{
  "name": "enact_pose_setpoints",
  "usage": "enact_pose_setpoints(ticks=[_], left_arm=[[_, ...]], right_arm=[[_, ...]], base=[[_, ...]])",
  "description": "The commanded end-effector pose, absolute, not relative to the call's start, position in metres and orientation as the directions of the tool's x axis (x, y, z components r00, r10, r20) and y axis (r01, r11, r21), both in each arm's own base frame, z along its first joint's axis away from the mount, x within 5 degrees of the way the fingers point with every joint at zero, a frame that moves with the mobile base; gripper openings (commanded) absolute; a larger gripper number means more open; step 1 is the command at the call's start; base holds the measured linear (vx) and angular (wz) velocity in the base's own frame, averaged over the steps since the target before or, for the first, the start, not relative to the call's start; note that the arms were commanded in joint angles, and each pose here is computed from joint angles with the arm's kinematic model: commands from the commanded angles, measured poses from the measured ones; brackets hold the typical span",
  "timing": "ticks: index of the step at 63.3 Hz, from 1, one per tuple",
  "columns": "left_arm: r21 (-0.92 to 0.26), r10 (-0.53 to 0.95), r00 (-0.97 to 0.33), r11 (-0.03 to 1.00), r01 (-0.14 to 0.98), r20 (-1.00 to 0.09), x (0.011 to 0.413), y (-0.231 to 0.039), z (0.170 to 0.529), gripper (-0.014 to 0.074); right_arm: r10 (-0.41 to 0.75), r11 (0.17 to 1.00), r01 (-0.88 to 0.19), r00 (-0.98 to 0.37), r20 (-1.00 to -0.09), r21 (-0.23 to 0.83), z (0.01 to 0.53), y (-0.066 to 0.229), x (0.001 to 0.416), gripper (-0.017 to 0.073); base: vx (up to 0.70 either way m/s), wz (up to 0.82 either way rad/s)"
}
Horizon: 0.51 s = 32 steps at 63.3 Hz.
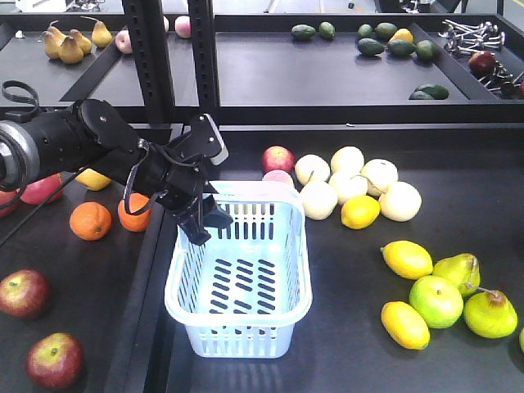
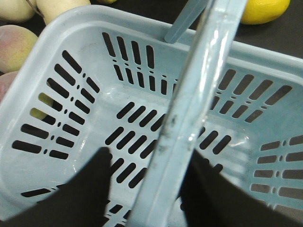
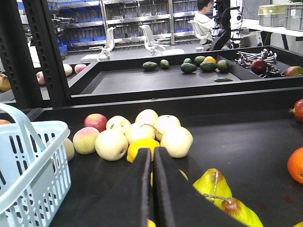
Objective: Pick three apples into basket with both arms
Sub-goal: 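Lower the left gripper onto the basket handle and close it, then lift the light-blue basket by its handle with the left gripper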
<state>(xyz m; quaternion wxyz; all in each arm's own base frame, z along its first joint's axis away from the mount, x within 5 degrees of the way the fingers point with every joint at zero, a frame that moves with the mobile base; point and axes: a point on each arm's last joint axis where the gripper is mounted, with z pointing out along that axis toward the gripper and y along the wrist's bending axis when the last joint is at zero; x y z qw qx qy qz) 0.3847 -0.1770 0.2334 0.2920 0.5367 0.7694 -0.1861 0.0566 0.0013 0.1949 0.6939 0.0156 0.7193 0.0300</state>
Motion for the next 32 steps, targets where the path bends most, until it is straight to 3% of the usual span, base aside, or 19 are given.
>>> enact_pose_setpoints(ticks=[1, 6, 21, 32], left_arm=[[0.067, 0.665, -0.216, 0.373, 0.925, -0.714, 0.380, -0.179, 0.269, 0.0095], [0.072, 0.658, -0.209, 0.373, 0.925, -0.723, 0.378, -0.178, 0.276, -0.0011], [0.081, 0.577, -0.170, 0.383, 0.920, -0.799, 0.353, -0.175, 0.328, -0.0008], [0.019, 0.476, -0.242, 0.480, 0.877, -0.845, 0.324, -0.165, 0.376, -0.0008]], right_arm=[[0.046, 0.999, -0.013, 0.030, -0.998, 0.046, 0.197, 0.001, 0.056, -0.0004], [0.046, 0.999, -0.013, 0.030, -0.998, 0.046, 0.197, 0.001, 0.056, -0.0004], [0.046, 0.999, -0.013, 0.030, -0.998, 0.046, 0.197, 0.001, 0.056, -0.0004], [0.046, 0.999, -0.013, 0.030, -0.998, 0.046, 0.197, 0.001, 0.056, -0.0004]], base=[[0.00, 0.00], [0.00, 0.00], [0.00, 0.00], [0.00, 0.00]])
